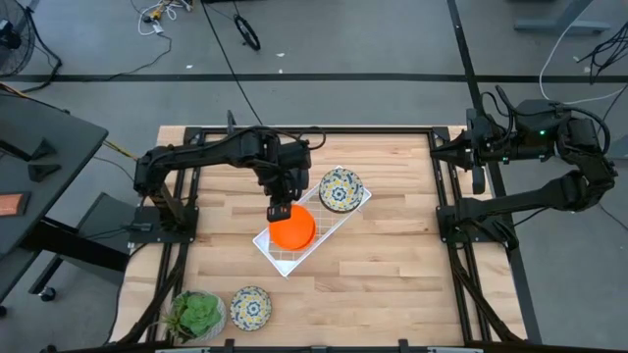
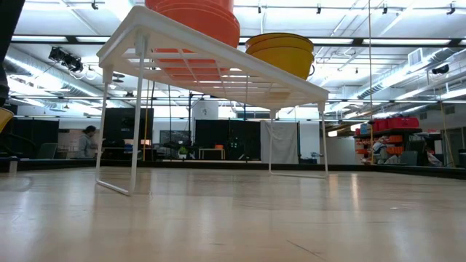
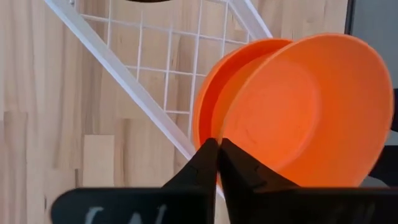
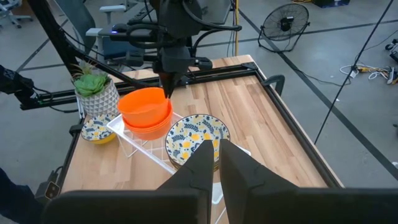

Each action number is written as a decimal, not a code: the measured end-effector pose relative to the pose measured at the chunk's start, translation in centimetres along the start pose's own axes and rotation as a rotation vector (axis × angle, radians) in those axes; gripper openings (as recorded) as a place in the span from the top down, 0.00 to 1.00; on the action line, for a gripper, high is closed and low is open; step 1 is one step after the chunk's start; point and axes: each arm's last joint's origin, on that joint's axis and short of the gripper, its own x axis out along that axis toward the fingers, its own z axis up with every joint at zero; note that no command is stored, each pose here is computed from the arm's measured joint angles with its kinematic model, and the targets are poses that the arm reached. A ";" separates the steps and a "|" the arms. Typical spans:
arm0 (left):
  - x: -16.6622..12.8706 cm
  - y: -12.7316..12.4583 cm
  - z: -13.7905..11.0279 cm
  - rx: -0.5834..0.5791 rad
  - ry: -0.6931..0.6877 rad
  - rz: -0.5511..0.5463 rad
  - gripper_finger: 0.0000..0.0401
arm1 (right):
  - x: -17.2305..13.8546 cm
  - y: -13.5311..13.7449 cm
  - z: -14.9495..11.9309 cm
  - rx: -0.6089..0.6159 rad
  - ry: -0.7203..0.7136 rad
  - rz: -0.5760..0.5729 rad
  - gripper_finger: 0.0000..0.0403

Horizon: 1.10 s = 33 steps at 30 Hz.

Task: Pick & Place Mini bowls
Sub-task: Stack the orange bowl on top of the orange bowl on the shelf

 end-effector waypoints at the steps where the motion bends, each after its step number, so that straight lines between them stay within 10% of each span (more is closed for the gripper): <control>1: 0.0 0.0 0.0 0.006 0.001 0.000 0.94 | 0.0 0.0 0.0 0.000 -0.001 0.000 0.92; 19: -0.3 -0.5 0.0 0.086 0.003 0.063 0.71 | 0.0 0.0 0.0 0.000 0.000 0.000 0.92; 33: -3.8 -1.9 0.2 0.366 -0.066 -0.029 0.68 | 0.0 0.0 0.0 0.000 0.000 0.000 0.92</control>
